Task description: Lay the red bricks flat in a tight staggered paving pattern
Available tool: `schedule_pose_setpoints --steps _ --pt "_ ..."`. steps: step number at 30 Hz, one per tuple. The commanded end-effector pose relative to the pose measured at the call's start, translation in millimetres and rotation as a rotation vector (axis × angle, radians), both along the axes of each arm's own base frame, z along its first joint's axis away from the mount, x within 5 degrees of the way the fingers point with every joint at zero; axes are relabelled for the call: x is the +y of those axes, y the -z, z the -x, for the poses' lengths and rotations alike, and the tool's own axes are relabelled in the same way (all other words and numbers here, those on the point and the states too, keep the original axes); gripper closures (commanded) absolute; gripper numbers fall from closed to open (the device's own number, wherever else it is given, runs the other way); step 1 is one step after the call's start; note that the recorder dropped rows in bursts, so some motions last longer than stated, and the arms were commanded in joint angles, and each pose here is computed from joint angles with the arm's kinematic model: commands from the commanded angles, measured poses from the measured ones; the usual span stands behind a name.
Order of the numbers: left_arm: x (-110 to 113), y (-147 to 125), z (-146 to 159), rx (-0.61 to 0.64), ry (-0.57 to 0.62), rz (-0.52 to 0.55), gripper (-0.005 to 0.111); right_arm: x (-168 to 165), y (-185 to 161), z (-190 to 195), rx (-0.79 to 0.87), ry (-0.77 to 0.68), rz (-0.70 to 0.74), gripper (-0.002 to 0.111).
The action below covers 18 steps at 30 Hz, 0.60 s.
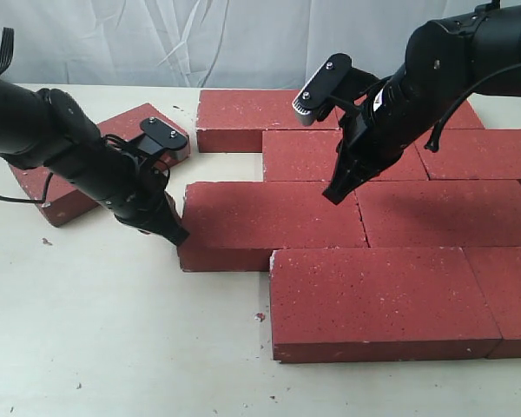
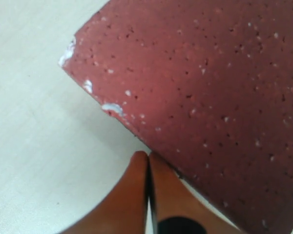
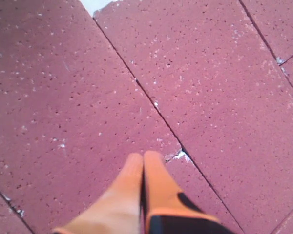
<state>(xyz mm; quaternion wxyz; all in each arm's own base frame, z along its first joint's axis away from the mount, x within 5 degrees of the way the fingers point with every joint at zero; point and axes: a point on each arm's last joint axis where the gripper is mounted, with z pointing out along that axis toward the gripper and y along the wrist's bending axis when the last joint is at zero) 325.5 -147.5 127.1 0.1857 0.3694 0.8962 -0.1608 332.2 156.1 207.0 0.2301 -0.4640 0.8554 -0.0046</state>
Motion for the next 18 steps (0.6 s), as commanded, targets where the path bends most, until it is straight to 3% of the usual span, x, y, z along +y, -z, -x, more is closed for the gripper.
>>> schedule_pose_setpoints --steps 1,18 --pt "-7.8 -2.2 0.2 -0.004 0.005 0.017 0.107 -1.7 -2.7 -0.2 -0.012 0.006 -0.007 0.109" --pt "7.1 -3.0 -8.0 -0.072 0.032 -0.060 0.107 -1.5 -2.9 -0.5 -0.016 0.006 -0.009 0.109"
